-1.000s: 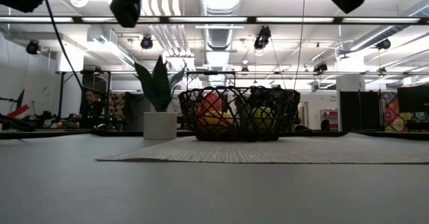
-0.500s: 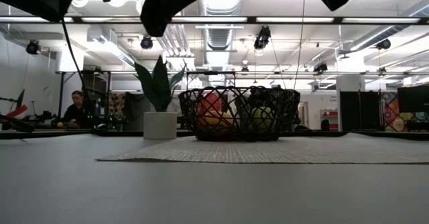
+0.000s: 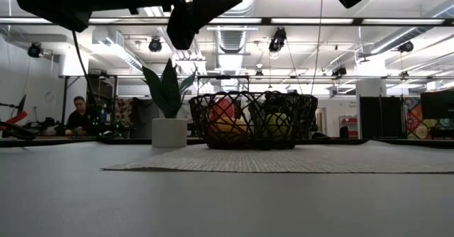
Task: Build produce basket
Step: Put the orange carrot into the black wire basket
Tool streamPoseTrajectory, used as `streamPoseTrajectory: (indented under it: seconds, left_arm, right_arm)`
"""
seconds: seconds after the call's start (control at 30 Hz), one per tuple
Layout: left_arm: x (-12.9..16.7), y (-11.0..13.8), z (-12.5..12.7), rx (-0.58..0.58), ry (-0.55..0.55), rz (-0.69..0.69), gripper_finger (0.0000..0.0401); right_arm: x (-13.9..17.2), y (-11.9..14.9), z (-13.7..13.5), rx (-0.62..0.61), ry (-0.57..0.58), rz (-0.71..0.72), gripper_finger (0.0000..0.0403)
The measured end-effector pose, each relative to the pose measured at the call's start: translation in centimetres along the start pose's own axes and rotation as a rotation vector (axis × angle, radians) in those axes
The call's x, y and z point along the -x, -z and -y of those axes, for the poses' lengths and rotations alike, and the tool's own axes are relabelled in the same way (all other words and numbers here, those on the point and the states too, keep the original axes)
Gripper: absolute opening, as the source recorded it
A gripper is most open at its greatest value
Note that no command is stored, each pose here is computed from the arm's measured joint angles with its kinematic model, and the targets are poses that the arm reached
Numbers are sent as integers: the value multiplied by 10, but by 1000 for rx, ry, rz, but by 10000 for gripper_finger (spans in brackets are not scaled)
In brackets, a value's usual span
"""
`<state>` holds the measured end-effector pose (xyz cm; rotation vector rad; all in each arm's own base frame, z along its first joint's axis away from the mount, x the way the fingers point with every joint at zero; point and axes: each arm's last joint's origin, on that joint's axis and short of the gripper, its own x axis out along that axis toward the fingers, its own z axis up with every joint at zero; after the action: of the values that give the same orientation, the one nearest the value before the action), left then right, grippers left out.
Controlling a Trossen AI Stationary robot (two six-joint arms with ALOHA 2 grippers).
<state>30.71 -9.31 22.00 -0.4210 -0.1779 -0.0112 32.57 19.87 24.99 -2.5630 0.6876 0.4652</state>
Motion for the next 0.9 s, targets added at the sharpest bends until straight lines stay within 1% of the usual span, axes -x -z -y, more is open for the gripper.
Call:
streamPoseTrajectory:
  seconds: [0.13, 0.2, 0.3, 0.43, 0.53, 0.63, 0.77, 0.9]
  left_arm:
    - [-1, 2, -1, -2, 0, -4, 299]
    - [-1, 2, -1, -2, 0, -4, 289]
    - [-1, 2, -1, -2, 1, -2, 265]
    - [-1, 2, -1, -2, 2, -3, 220]
    - [-1, 2, -1, -2, 1, -3, 185]
    - [-1, 2, -1, -2, 1, -3, 152]
    - [-1, 2, -1, -2, 1, -3, 114]
    - [-1, 2, -2, -8, 1, -4, 92]
  right_arm:
    - [-2, 1, -1, -2, 3, 10, 18]
    - [-2, 1, -1, -14, 1, 9, 18]
    - [-4, 1, -1, -10, -2, 13, 18]
    - [-6, 1, -2, -16, 12, 45, 26]
    - [-8, 3, -3, -64, 12, 57, 48]
    - [-11, 5, -5, -117, 2, 52, 80]
    - [-12, 5, -5, -135, -3, 47, 124]
    - [-11, 5, -5, -143, -6, 40, 154]
